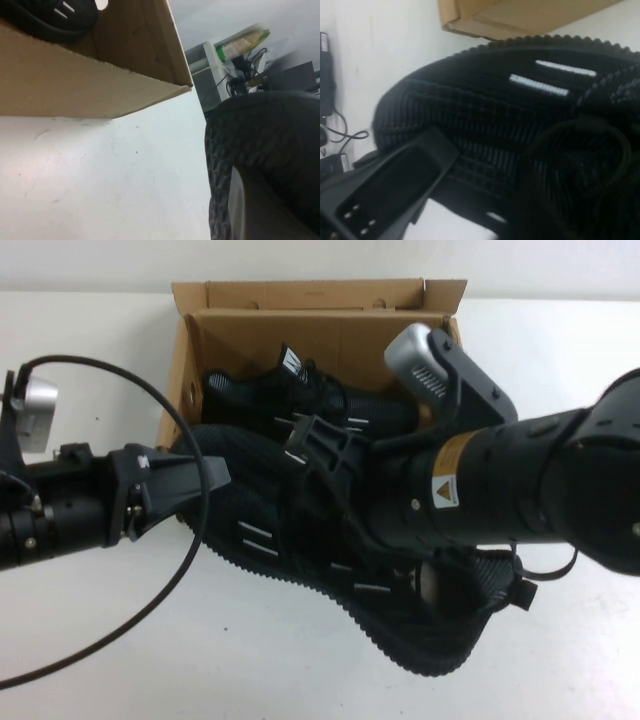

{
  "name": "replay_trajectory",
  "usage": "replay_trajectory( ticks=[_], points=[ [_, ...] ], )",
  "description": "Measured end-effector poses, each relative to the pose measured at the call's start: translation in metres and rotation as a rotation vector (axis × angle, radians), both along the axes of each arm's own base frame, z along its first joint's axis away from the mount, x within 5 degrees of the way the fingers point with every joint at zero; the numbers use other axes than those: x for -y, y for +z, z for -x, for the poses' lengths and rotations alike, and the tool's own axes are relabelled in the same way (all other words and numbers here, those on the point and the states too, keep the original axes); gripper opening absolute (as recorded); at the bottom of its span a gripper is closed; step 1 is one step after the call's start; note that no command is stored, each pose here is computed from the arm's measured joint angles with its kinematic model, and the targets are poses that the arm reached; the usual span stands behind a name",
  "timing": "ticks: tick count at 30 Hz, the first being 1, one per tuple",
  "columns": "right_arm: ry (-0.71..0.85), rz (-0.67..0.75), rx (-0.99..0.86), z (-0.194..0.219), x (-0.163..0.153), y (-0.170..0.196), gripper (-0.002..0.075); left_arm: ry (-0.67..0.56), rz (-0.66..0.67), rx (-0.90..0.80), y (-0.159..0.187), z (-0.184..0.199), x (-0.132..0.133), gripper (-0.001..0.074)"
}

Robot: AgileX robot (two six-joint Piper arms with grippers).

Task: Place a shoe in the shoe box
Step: Place the shoe in the shoe box

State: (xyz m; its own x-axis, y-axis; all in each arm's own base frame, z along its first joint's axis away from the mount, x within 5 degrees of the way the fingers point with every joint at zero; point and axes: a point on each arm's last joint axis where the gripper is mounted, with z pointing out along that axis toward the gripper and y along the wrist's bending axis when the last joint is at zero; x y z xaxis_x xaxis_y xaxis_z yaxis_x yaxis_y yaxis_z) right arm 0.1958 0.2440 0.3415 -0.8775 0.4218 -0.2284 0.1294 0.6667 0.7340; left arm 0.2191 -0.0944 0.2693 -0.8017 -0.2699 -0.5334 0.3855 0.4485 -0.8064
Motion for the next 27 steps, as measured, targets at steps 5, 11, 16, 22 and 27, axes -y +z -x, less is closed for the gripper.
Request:
replay_trajectory(
  ticks=[5, 11, 16, 22, 27],
  points=[
    [-0.001, 0.004, -0.007, -0.002, -0.003, -0.004, 0.0085, 0.0, 0.006, 0.003, 0.001, 0.0, -0.001, 0.012],
    [-0.001, 0.005, -0.008, -0.002, -0.003, -0.005, 0.0005, -0.008, 0.031, 0.004, 0.003, 0.0, 0.0, 0.0191],
    [0.048, 0.038, 0.041, -0.001, -0.001, -0.004, 0.0002, -0.034, 0.054, -0.008, 0.006, 0.002, 0.001, 0.0457],
    [0.107, 0.031, 0.149, 0.01, 0.012, 0.019, 0.0, -0.067, -0.018, -0.019, 0.0, 0.005, 0.001, 0.0534],
    [0.138, 0.076, 0.228, 0.023, 0.032, 0.037, 0.0, -0.052, -0.098, -0.001, -0.006, 0.003, -0.002, 0.054]
  ],
)
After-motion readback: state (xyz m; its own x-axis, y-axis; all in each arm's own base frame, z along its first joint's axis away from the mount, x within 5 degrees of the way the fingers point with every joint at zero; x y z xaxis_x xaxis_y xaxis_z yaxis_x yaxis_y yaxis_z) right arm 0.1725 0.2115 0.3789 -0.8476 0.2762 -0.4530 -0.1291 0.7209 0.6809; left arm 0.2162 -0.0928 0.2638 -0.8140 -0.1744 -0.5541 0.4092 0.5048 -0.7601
